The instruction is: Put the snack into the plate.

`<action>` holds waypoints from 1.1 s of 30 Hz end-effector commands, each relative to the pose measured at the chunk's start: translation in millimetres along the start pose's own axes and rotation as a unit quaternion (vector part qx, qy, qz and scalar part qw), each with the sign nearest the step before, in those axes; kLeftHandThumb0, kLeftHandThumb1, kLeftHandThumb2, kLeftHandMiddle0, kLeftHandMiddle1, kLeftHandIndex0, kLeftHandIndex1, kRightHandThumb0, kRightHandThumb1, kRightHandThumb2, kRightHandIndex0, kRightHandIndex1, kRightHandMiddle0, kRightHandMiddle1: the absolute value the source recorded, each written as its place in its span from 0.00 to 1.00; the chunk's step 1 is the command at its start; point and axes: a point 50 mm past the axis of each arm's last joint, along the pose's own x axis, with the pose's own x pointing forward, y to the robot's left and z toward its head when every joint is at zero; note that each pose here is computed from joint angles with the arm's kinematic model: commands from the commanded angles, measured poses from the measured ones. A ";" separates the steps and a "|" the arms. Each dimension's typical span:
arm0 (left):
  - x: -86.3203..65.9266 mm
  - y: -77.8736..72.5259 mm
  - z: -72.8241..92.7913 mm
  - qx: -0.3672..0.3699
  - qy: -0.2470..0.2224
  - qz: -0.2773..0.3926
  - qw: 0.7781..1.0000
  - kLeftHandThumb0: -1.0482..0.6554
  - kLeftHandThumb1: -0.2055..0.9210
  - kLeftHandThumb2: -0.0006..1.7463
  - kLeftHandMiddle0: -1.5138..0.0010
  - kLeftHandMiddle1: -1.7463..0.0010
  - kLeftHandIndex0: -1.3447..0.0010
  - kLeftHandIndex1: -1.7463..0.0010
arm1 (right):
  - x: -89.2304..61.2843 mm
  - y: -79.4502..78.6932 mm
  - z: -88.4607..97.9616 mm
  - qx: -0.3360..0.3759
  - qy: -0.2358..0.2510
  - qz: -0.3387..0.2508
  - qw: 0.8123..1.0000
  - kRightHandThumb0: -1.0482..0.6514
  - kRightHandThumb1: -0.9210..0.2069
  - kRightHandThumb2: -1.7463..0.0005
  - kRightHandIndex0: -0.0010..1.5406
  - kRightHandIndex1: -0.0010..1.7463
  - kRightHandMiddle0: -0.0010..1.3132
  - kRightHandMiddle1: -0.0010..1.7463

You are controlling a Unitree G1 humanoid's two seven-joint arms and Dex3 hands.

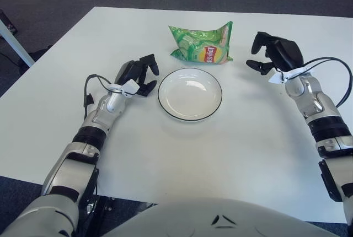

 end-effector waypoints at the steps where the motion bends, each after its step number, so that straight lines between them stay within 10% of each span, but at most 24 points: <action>1: -20.8 -25.7 -14.7 -0.042 0.053 -0.020 0.997 0.31 0.39 0.81 0.18 0.00 0.49 0.00 | 15.0 -18.2 11.3 -0.036 -0.041 -0.016 0.998 0.40 0.16 0.56 0.24 0.89 0.23 1.00; 33: -28.6 -25.5 -13.5 -0.046 0.077 -0.014 0.996 0.31 0.37 0.83 0.16 0.00 0.48 0.00 | 66.8 -46.6 63.6 -0.104 -0.161 -0.036 0.981 0.40 0.12 0.60 0.24 0.81 0.21 1.00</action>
